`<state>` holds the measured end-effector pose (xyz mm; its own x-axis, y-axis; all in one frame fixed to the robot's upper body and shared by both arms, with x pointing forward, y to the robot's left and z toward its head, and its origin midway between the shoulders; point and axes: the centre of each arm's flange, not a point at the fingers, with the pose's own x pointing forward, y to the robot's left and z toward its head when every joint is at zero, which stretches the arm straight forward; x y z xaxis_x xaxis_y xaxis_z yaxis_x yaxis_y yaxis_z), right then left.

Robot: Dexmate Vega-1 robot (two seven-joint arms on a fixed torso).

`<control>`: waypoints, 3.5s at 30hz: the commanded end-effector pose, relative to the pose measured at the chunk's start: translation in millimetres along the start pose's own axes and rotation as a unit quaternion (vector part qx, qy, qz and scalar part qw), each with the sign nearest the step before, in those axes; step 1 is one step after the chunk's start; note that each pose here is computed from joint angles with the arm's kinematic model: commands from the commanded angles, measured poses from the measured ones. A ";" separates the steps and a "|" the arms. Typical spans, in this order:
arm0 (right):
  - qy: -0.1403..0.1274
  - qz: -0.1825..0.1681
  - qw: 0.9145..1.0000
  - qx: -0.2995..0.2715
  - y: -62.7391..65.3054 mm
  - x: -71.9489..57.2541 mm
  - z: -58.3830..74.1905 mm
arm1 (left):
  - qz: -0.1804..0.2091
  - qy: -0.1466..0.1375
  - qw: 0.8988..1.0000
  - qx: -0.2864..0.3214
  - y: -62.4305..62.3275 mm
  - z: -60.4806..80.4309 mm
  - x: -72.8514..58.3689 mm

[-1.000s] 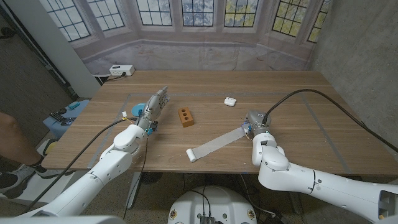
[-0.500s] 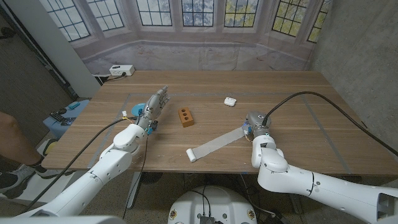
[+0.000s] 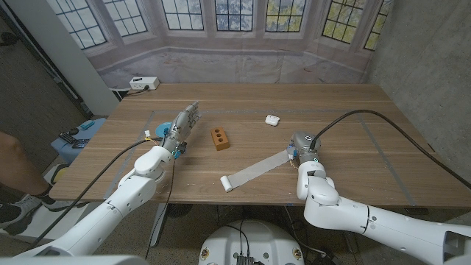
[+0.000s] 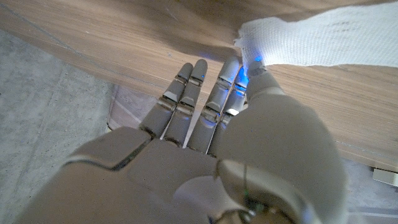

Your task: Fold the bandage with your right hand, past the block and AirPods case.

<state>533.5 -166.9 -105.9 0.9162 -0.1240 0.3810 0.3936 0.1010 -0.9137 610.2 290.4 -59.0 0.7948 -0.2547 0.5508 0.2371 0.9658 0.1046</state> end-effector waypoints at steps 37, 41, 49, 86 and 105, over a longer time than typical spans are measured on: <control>0.012 -0.020 1.000 -0.002 -19.7 -23.0 30.9 | 0.003 0.005 1.000 -0.012 6.5 -11.2 -5.5; 0.011 -0.021 1.000 -0.006 -22.2 -25.7 33.6 | 0.004 0.003 1.000 -0.014 6.3 -11.8 -5.1; 0.015 -0.020 1.000 -0.016 -24.7 -31.4 36.1 | 0.004 0.004 1.000 -0.017 4.7 -14.3 -6.6; 0.030 -0.008 0.999 -0.045 -34.4 -48.6 75.4 | 0.003 0.005 1.000 -0.020 8.7 -18.1 -7.9; 0.056 0.001 0.997 -0.049 -38.7 -54.6 91.0 | 0.003 0.004 1.000 -0.024 9.1 -20.8 -9.3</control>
<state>477.4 -78.5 -77.7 0.8983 -0.2030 0.3896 0.4016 0.0195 -0.9156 616.5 300.1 -79.1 0.8019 -0.2496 0.5428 0.2564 0.9644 0.0647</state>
